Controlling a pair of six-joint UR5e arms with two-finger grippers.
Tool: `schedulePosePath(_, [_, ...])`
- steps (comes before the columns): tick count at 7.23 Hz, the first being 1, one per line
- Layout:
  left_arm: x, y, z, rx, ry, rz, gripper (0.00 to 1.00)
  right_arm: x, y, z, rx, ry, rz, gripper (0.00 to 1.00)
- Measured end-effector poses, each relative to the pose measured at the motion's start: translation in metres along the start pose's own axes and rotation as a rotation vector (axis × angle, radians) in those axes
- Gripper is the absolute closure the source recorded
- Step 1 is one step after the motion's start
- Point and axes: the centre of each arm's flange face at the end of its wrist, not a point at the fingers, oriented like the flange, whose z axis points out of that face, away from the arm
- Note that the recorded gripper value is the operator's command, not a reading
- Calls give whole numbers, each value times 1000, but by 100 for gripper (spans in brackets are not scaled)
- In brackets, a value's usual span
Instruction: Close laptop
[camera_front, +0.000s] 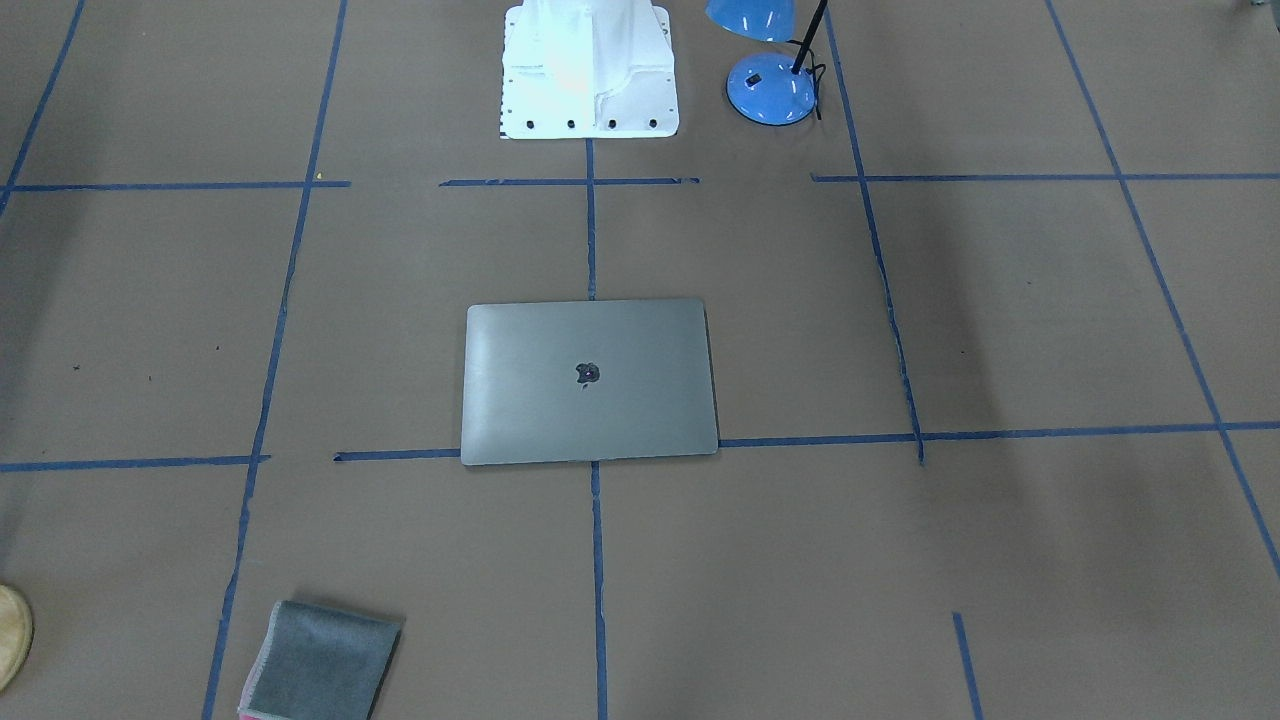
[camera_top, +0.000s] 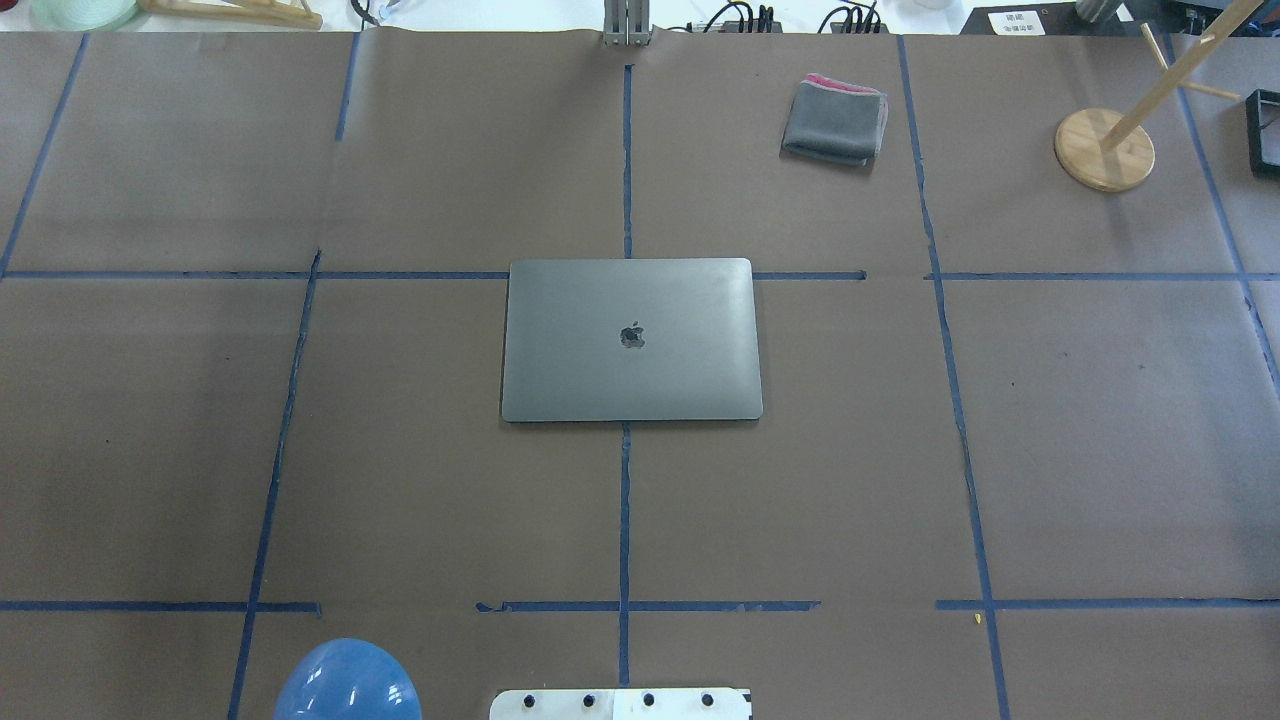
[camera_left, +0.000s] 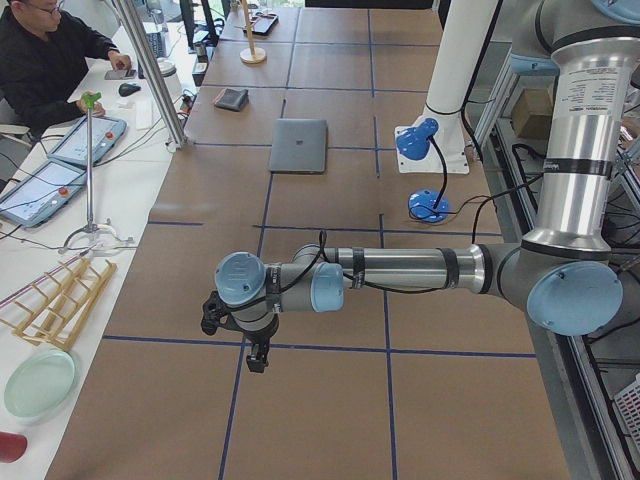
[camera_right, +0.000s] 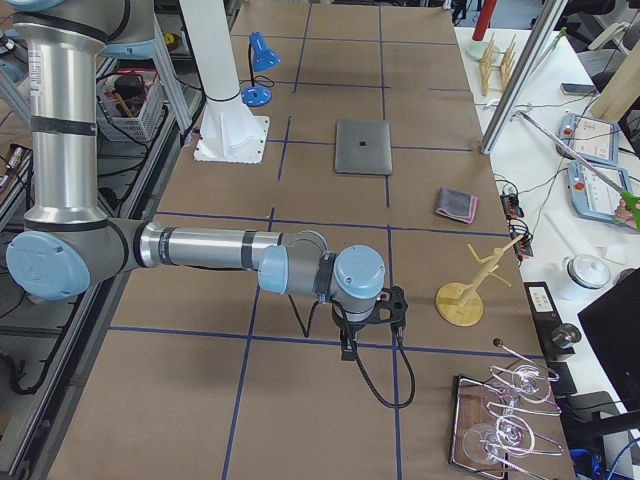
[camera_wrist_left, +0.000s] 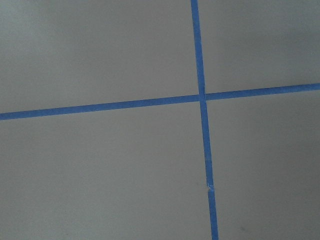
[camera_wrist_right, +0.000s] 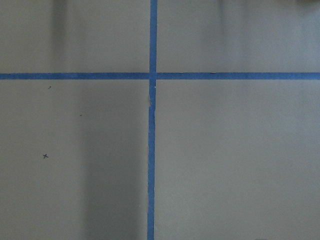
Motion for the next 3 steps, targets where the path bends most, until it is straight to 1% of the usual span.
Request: schedulePosePath(3, [0,-2,0,0,-1,1,0,3,1,-2,5,-2,5,0])
